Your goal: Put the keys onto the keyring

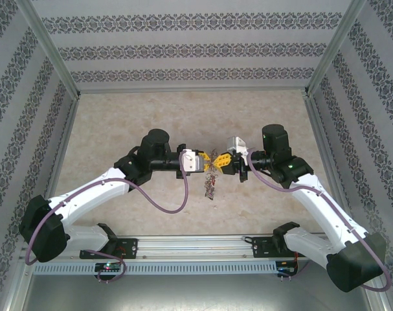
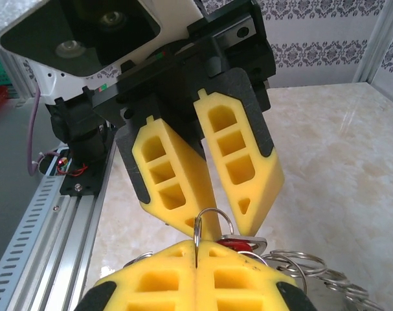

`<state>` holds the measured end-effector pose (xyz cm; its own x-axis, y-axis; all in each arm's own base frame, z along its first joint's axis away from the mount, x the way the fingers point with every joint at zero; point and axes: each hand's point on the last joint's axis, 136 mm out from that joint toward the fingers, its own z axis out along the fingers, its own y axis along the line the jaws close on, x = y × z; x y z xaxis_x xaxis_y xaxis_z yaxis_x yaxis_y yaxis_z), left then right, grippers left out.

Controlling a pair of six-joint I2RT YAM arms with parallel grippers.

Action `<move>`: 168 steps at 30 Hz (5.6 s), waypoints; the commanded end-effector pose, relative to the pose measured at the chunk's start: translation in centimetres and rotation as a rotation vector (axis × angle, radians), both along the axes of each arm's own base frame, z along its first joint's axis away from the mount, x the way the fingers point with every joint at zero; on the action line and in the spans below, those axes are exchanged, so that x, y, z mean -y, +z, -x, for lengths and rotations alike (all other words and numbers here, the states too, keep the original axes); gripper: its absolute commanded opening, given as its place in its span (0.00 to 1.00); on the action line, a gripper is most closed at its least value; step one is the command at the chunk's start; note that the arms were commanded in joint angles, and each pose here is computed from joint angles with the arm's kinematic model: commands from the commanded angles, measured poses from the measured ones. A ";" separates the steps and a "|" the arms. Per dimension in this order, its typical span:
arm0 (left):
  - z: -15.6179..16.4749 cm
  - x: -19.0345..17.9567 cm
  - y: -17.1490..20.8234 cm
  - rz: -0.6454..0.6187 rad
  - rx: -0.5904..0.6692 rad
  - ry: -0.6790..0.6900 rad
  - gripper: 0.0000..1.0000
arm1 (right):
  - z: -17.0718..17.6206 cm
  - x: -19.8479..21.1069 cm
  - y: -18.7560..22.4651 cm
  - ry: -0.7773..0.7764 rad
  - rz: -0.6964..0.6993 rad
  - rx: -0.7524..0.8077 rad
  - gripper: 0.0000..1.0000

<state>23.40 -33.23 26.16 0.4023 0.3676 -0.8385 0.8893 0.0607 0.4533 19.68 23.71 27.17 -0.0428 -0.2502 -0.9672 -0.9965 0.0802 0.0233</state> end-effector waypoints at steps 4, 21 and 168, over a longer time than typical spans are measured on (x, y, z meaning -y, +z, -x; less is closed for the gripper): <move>0.5 0.5 2.2 0.012 0.117 -0.018 0.22 | 0.8 -0.3 1.1 0.053 -0.039 -0.014 0.00; 1.2 0.4 2.1 -0.022 0.187 -0.034 0.02 | 0.0 -0.4 0.5 0.046 -0.046 -0.117 0.00; -0.7 -3.1 6.0 0.284 -0.577 0.031 0.32 | -2.2 -3.7 6.8 -0.044 -0.321 -0.121 0.00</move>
<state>25.05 -29.70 30.97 -0.1876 0.1238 -0.9744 0.9675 0.1943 -0.1616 22.65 27.05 31.57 -0.2619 0.0470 -0.9639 -0.9539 0.1390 0.2660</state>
